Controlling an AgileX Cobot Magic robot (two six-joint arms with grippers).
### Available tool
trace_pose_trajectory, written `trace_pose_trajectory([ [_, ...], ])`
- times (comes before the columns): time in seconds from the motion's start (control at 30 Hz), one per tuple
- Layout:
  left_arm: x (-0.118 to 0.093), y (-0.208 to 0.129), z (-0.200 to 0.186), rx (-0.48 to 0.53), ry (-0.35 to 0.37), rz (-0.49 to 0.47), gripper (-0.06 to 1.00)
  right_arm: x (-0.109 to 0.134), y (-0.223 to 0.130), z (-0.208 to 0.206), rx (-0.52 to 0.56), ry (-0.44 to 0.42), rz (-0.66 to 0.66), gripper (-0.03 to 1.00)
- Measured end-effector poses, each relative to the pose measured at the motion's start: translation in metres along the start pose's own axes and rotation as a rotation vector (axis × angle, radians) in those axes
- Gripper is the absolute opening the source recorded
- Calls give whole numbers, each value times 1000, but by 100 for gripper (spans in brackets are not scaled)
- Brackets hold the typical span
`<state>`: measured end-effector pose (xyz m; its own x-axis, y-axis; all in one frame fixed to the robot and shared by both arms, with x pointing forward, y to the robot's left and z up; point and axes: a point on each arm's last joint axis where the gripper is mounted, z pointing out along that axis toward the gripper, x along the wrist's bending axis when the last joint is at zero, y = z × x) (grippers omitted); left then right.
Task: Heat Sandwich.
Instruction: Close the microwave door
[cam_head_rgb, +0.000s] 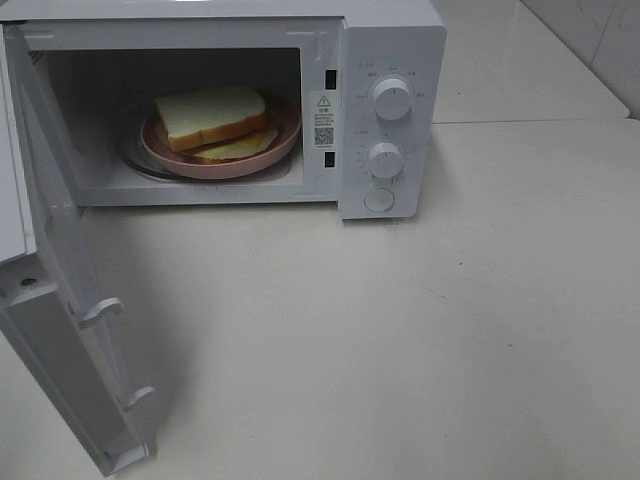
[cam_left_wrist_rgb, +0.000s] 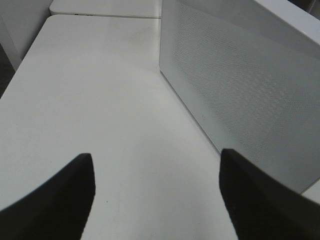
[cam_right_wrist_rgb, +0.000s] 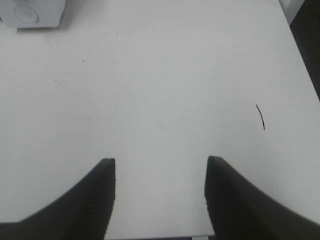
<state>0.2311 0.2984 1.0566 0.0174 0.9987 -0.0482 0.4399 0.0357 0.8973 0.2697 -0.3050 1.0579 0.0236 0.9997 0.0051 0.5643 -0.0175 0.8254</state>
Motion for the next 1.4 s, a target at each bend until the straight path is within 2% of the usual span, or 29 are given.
trace_pose_trajectory([
  [0.1, 0, 0, 0, 0, 0, 0, 67, -2, -8, -15, -102, 8, 11, 54],
  [0.3, 0, 0, 0, 0, 0, 0, 67, -5, -17, -29, -201, 16, 22, 54],
  [1.4, 0, 0, 0, 0, 2, 1, 67, -5, -18, -30, -204, 16, 23, 54],
])
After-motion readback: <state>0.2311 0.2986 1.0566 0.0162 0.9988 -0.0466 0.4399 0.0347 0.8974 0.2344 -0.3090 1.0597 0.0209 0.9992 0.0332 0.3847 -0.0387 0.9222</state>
